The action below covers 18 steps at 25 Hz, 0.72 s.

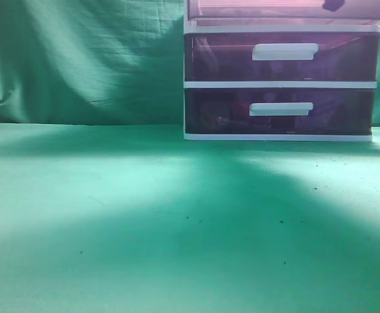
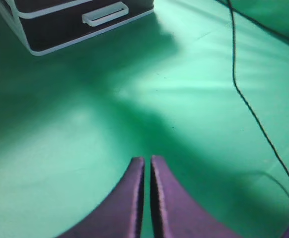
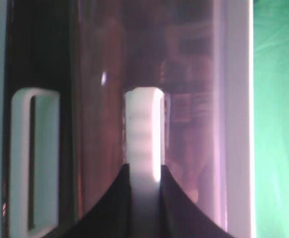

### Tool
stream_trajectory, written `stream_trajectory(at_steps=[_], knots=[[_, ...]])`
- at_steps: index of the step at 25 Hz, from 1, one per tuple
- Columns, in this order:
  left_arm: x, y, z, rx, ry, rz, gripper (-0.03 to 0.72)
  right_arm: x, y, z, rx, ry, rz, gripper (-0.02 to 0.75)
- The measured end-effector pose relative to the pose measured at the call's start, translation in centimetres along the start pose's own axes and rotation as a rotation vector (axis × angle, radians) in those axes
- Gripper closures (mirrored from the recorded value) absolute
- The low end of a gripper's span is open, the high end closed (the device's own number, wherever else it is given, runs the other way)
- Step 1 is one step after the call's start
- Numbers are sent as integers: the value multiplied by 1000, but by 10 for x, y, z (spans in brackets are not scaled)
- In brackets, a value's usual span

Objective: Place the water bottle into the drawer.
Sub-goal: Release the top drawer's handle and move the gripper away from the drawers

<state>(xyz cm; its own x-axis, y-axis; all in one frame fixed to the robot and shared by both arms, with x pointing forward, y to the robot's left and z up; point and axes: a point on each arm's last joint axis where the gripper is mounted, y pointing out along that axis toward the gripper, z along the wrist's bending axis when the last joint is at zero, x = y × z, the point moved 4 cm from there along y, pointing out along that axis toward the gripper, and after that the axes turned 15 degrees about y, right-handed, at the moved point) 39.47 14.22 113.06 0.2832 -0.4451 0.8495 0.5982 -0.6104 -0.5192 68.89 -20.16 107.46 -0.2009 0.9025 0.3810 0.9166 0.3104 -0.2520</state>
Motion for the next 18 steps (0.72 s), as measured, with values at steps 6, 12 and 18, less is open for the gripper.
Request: stream_trajectory(at_steps=[6,12,18], knots=[[-12,-7,-4,-16,-24,-25,688,0,16,0,-20,112,-30,652],[-12,-7,-4,-21,-33,-34,688,0,16,-2,-32,229,-36,596],[-9,-7,-3,-9,-20,-54,688,-1,11,-4,-36,344,-38,500]])
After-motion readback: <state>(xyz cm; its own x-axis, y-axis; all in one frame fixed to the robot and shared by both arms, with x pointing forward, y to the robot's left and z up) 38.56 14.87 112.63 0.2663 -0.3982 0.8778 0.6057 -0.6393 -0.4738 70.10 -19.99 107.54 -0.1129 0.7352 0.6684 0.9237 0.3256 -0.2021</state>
